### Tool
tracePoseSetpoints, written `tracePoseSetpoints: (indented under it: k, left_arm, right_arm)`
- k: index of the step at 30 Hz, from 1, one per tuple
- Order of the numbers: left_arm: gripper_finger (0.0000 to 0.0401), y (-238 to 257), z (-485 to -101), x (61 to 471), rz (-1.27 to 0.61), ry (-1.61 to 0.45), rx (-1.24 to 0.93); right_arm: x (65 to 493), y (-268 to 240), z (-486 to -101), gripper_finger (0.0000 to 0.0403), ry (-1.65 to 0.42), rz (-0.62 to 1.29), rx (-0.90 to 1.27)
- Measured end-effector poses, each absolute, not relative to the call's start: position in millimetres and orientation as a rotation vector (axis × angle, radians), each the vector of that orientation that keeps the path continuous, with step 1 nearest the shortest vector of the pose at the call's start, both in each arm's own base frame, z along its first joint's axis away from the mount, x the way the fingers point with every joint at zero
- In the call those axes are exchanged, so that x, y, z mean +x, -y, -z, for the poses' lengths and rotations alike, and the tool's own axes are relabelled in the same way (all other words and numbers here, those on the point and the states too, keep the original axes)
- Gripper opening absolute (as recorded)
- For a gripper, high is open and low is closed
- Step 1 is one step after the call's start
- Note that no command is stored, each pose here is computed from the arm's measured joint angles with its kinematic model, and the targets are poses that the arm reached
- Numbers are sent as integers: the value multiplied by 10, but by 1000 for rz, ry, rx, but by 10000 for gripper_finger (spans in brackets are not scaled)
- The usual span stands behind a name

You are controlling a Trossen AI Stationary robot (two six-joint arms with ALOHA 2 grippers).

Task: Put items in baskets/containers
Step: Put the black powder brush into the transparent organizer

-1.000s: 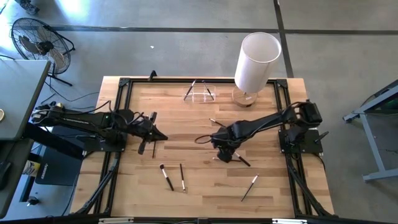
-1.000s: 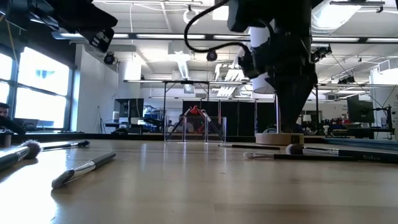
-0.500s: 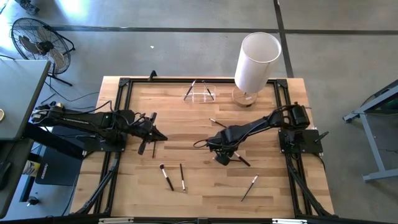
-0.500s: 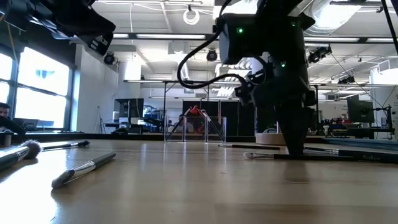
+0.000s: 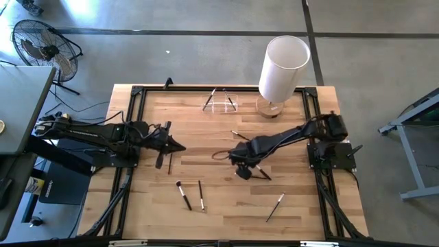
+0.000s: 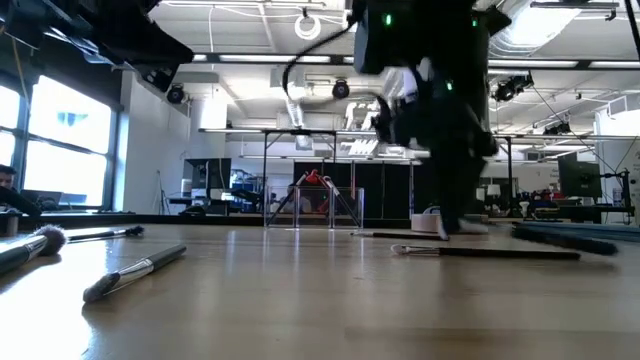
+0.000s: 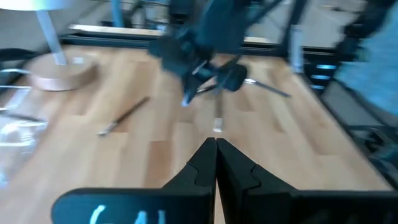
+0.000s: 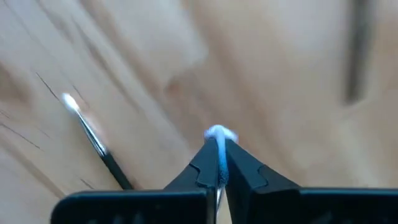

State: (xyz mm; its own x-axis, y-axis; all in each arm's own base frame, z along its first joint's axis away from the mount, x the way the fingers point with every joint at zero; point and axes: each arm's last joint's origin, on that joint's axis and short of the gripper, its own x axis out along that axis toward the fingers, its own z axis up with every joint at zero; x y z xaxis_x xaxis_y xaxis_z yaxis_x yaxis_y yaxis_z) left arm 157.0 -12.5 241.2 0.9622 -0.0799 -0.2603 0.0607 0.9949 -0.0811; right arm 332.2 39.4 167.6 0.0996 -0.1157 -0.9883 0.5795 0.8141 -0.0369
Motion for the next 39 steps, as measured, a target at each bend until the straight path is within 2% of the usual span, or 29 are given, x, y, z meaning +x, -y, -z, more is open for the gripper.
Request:
tracePoseSetpoints:
  k: [5, 13, 18, 23, 29, 34, 39]
  left_arm:
    - [0, 90, -2415, 1572, -48, -257, -61]
    - [0, 79, -2447, 1579, -87, -223, -59]
    - [0, 66, -2450, 1578, -132, -218, -58]
    - [0, 49, -2474, 1580, -196, -185, -98]
    - [0, 43, -2496, 1583, -219, -157, -137]
    - [0, 41, -2496, 1583, -228, -155, -154]
    - [0, 41, -2490, 1583, -231, -157, -184]
  right_arm:
    - [3373, -136, -2060, 4, -1129, 527, 327]
    - [3769, 587, -2454, 3, -593, 383, 174]
    - [3800, 1058, -2698, 2, -344, 429, -9]
    - [3711, 1524, -2731, 1, -266, 447, -78]
    - [3692, 1945, -2456, 1, -266, 432, -46]
    - [3711, 2044, -2282, 5, -296, 415, -29]
    - [3711, 2062, -2229, 34, -321, 441, -17]
